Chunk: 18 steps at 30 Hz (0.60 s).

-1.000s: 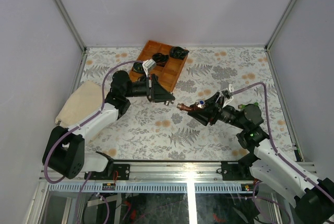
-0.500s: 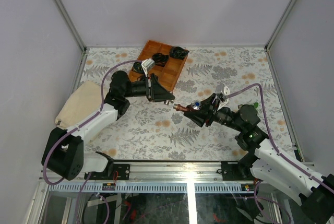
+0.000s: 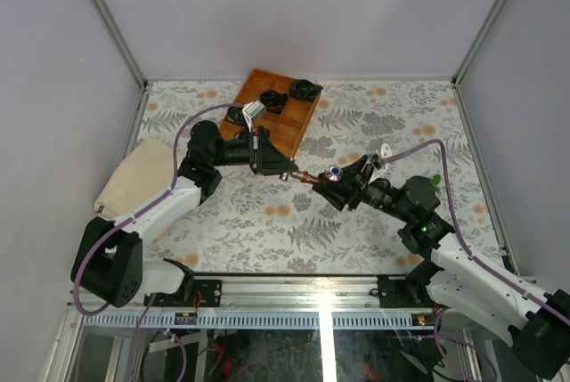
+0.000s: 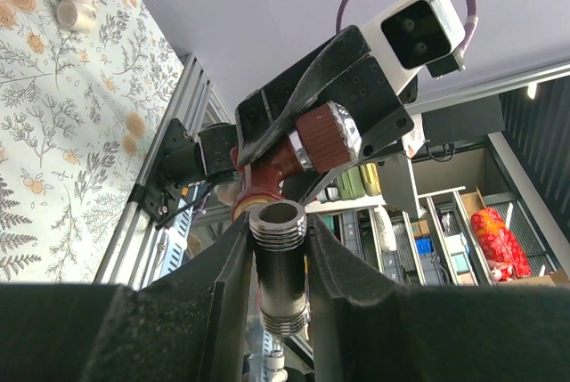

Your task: Install the water faucets

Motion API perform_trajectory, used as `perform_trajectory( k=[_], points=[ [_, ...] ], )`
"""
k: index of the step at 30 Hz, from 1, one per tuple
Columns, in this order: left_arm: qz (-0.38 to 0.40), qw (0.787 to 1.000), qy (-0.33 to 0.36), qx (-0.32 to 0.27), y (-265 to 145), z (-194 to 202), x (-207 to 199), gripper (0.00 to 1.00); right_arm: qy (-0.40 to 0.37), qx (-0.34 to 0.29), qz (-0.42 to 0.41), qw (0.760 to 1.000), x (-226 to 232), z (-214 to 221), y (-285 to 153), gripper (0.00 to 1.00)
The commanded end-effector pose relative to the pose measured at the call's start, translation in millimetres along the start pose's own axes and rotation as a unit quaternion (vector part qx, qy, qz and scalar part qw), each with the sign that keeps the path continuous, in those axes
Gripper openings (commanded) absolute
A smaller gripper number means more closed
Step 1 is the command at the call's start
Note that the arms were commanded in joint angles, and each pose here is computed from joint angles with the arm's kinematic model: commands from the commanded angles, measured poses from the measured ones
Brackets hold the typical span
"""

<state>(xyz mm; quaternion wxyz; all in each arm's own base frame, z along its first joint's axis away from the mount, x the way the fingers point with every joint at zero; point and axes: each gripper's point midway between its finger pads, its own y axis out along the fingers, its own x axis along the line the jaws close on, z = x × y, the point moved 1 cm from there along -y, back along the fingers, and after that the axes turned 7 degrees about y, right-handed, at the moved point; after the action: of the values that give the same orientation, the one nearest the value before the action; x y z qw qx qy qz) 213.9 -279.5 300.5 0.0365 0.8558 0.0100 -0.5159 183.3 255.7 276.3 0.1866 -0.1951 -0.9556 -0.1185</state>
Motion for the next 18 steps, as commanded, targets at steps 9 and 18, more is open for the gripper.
perform_trajectory(
  k=[9, 18],
  points=[
    [0.008, 0.999, 0.044, 0.002, 1.0, 0.0, -14.5, 0.0, -0.022, -0.064, -0.05, 0.996, 26.9, -39.0, 2.2, 0.0],
    [0.014, 0.999, 0.042, -0.008, 1.4, -2.5, -18.4, 0.0, -0.007, -0.067, -0.056, 0.996, 27.2, -36.0, 3.3, 0.0]
  ],
)
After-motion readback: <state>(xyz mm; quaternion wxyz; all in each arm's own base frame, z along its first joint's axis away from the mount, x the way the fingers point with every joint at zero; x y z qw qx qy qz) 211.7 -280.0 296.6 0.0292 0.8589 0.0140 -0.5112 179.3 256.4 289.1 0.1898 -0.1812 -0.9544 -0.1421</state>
